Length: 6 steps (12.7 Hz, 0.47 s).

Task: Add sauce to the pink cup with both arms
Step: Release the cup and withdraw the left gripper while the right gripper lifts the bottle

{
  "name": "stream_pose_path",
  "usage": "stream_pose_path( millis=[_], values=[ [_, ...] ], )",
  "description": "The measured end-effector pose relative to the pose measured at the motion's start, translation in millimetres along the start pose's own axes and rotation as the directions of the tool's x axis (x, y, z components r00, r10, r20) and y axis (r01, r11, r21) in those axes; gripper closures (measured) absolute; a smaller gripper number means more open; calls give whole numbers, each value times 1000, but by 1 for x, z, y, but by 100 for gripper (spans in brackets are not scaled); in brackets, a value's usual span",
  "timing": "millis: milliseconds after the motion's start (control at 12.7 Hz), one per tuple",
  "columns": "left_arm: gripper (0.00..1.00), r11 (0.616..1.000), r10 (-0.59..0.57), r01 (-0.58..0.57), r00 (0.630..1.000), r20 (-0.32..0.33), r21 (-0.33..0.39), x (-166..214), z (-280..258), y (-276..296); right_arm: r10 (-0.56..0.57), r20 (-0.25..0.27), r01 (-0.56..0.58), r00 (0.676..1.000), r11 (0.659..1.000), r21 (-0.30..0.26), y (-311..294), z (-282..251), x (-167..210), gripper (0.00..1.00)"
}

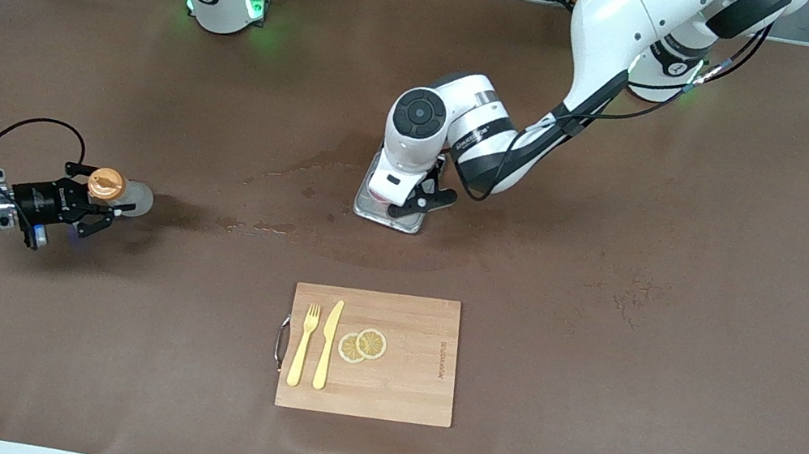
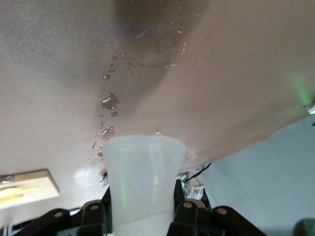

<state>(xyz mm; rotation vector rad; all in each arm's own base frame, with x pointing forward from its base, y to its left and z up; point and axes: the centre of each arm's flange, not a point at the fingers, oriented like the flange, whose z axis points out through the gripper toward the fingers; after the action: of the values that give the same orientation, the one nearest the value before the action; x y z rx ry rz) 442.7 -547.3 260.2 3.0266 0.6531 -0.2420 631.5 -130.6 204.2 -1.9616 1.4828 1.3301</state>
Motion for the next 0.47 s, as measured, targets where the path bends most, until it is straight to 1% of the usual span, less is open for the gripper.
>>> stream_pose_path(
  millis=[79, 237, 315, 394, 473],
  values=[
    [70, 1000, -2, 2, 1000, -1, 0, 2, 0, 0, 9, -22, -9, 1000, 1000, -10, -3, -2, -8, 54],
    [47, 1000, -12, 12, 1000, -4, -7, 9, -5, -1, 17, -45, -19, 999, 999, -31, -5, -4, -20, 54],
    [37, 1000, -19, 19, 1000, -9, -7, 14, -13, -2, 30, -70, -33, 997, 998, -49, -8, -4, -27, 54],
    [27, 1000, -29, 29, 999, -19, 0, 22, -28, -5, 47, -105, -54, 993, 996, -66, -13, -4, -37, 54],
    [16, 999, -44, 44, 998, -37, 4, 32, -53, -10, 61, -144, -73, 988, 994, -82, -20, -2, -52, 54]
  ],
)
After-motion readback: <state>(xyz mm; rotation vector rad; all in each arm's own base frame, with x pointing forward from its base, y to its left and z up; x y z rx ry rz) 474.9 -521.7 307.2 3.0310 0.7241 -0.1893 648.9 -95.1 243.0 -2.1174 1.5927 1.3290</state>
